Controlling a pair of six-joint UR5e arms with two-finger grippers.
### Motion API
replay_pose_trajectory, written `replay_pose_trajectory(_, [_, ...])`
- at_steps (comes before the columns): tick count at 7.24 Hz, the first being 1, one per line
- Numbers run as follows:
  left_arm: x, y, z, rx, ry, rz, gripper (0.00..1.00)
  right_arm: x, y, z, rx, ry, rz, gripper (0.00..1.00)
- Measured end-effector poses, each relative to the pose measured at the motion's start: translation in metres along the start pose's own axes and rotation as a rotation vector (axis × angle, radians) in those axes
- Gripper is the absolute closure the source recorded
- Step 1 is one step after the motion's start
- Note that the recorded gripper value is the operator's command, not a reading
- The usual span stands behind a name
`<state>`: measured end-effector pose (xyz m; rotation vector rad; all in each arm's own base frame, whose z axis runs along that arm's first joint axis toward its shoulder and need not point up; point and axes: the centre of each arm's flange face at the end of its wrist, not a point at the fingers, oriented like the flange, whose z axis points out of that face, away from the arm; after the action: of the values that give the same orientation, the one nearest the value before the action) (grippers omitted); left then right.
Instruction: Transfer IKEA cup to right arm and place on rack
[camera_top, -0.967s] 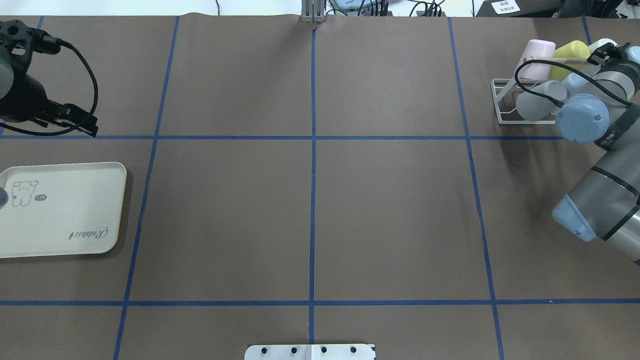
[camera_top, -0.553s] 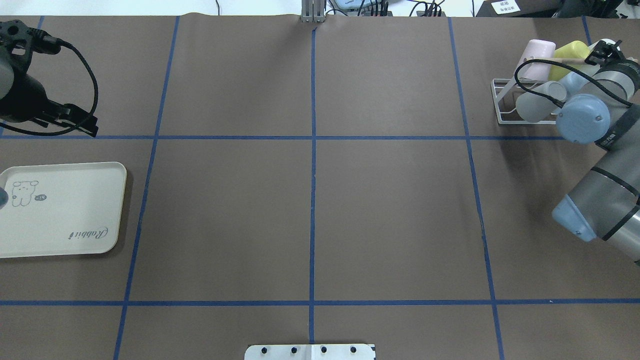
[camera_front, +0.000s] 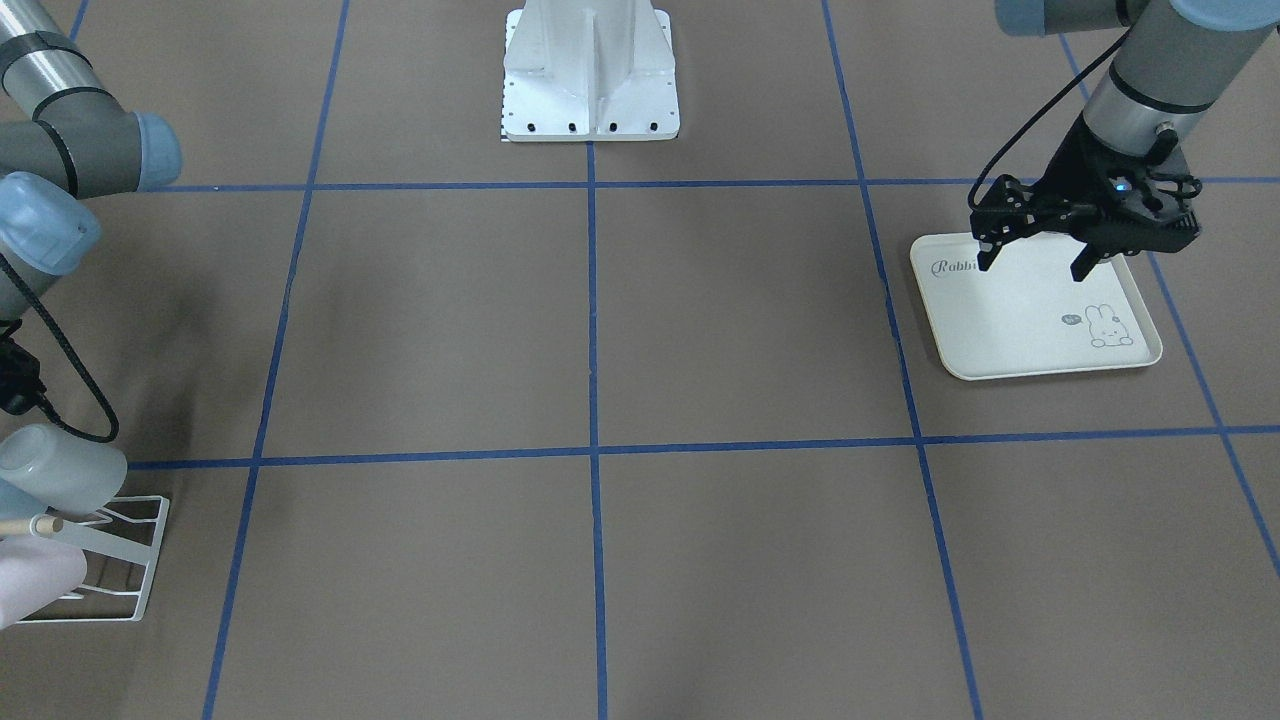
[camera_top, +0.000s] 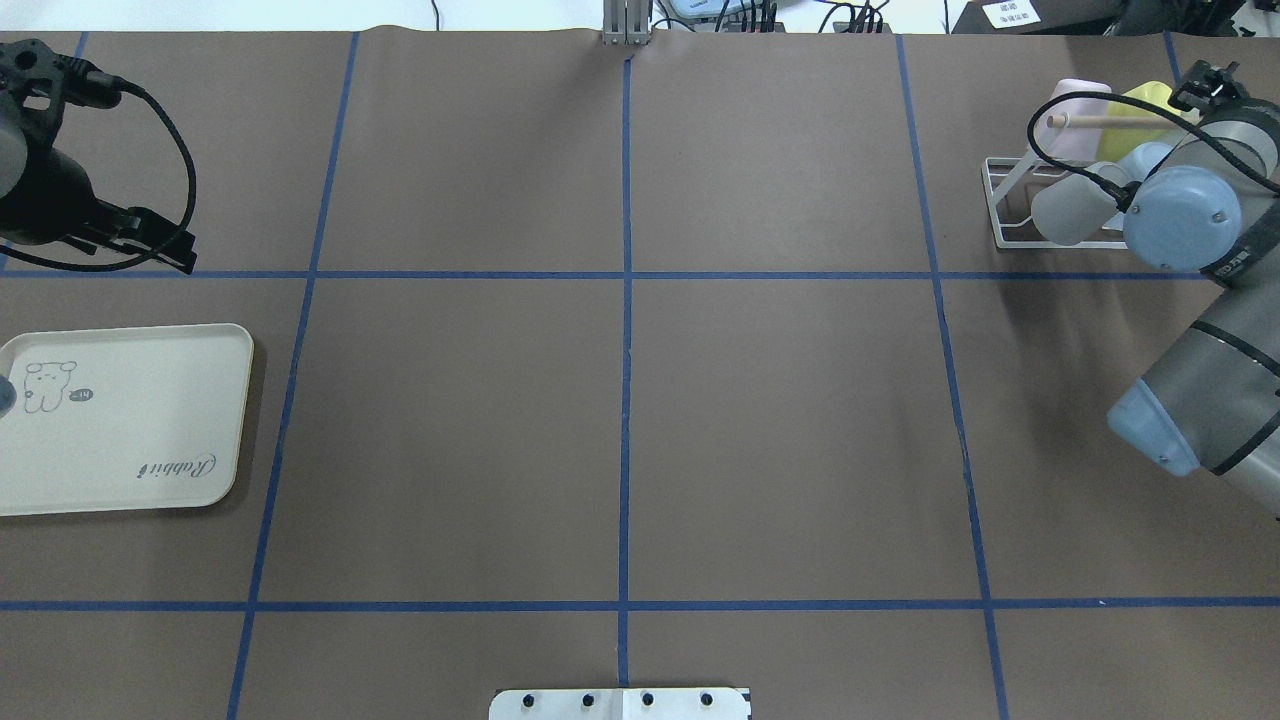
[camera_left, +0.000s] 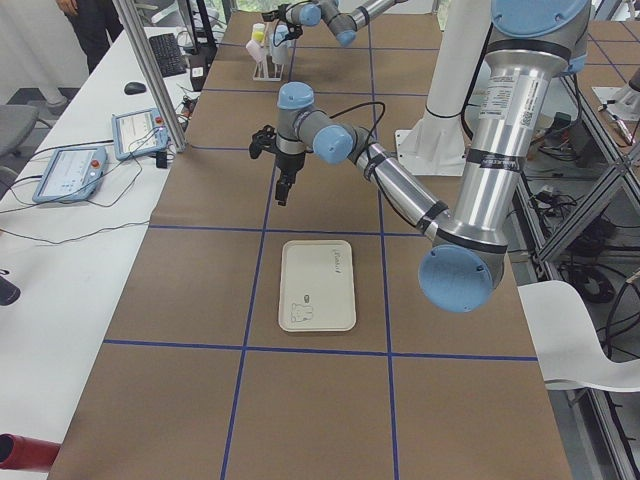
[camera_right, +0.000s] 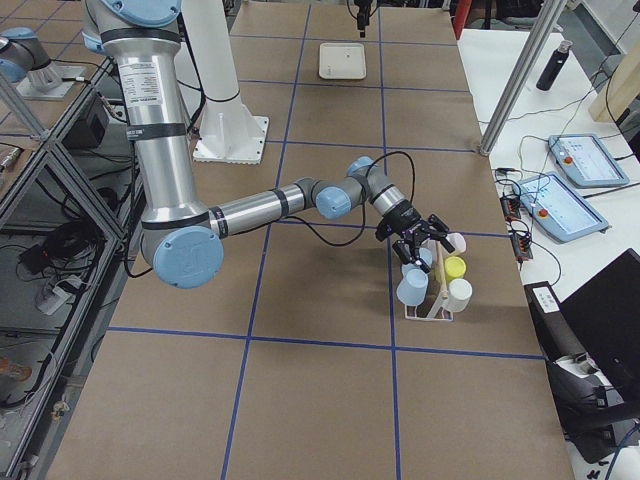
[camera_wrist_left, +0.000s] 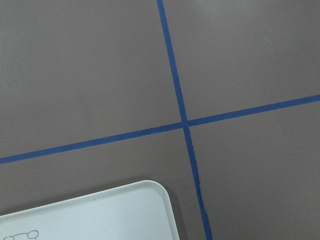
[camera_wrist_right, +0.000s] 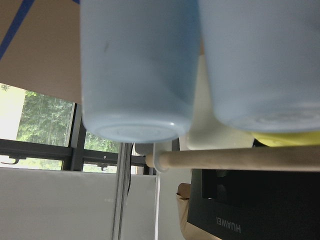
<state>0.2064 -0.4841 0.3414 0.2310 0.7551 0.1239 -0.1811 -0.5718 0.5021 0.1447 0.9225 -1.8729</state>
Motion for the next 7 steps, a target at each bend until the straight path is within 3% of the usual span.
replay_pose_trajectory(1, [0.0,0.0,-0.001,0.0,0.001,0.002,0.0,-0.002,0.029,-0.003,0.09,0.005,0.065,0.01])
replay_pose_trajectory(3, [0.0,0.005,-0.009,0.008,0.006,0.014,0.0,-0.024,0.092,0.009,0.324,-0.027,0.265,0.0])
replay_pose_trajectory(6, [-0.045,0.024,-0.016,-0.002,-0.037,0.113,0.0,-0.073,0.133,0.031,0.694,-0.21,0.656,0.01])
replay_pose_trajectory(7, [-0.077,0.028,-0.022,-0.003,-0.066,0.153,0.0,-0.085,0.139,0.034,0.764,-0.265,0.732,0.0])
